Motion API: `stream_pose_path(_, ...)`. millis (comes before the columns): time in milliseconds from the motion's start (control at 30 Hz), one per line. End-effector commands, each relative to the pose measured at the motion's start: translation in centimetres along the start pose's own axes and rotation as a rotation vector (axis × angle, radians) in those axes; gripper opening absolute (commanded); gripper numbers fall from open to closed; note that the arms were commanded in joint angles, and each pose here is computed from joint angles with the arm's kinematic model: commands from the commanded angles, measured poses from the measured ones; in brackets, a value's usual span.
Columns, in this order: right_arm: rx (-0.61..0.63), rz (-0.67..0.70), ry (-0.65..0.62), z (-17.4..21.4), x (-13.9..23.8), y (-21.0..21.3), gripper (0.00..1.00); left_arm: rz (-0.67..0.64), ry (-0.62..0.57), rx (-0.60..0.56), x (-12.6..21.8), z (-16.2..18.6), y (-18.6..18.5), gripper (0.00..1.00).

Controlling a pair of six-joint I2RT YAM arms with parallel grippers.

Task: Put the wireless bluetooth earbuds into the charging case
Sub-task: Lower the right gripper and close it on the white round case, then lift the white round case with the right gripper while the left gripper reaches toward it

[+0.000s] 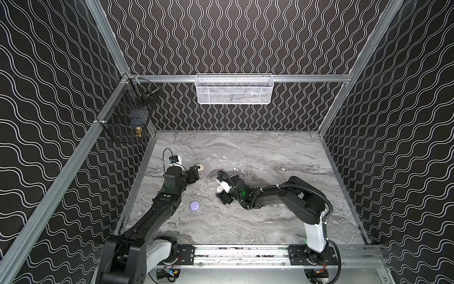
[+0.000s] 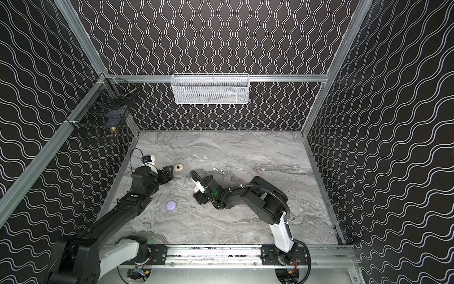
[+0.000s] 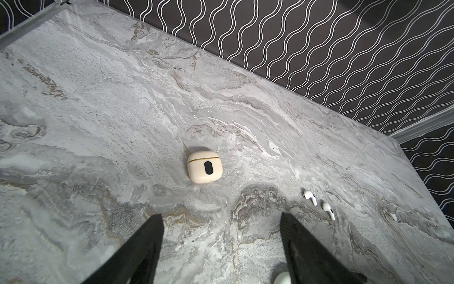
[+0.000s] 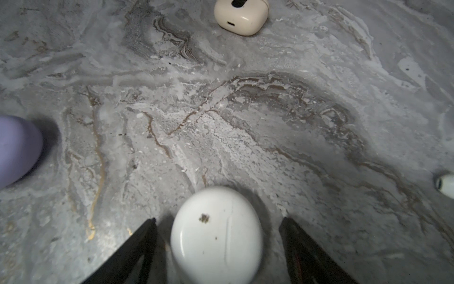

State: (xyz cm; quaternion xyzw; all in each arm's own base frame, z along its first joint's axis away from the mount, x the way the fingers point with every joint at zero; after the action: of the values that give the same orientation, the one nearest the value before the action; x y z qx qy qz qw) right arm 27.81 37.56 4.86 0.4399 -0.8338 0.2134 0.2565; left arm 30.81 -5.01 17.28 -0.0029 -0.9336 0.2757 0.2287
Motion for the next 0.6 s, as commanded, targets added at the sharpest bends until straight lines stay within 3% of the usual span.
stream_pose_path(0,0.0,-0.007,0.057,1.3,-0.2,0.2,0.75,0.009,-0.021,-0.005,0.1,-0.5,-0.3,0.78)
stream_pose_path(300,0.008,-0.002,0.039,0.9,0.0,0.1,0.55,0.017,-0.014,-0.001,-0.1,-0.4,-0.3,0.78)
stream_pose_path(567,0.009,0.005,-0.036,-0.4,1.7,-0.1,0.46,0.041,-0.021,0.013,0.3,-0.6,-0.7,0.78)
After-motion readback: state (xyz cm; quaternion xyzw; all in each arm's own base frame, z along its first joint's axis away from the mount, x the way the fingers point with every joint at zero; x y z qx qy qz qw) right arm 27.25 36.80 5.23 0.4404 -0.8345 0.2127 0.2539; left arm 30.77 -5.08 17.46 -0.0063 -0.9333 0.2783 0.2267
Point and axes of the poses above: each gripper's point midway between its finger pads, its own x axis back along the fingers, its own y axis along the line the jaws close on, z = x × y, the point moved 5 cm from there along x, back along the fingers, and after that the axes turned 9 degrees about x, right-handed, at the moved point
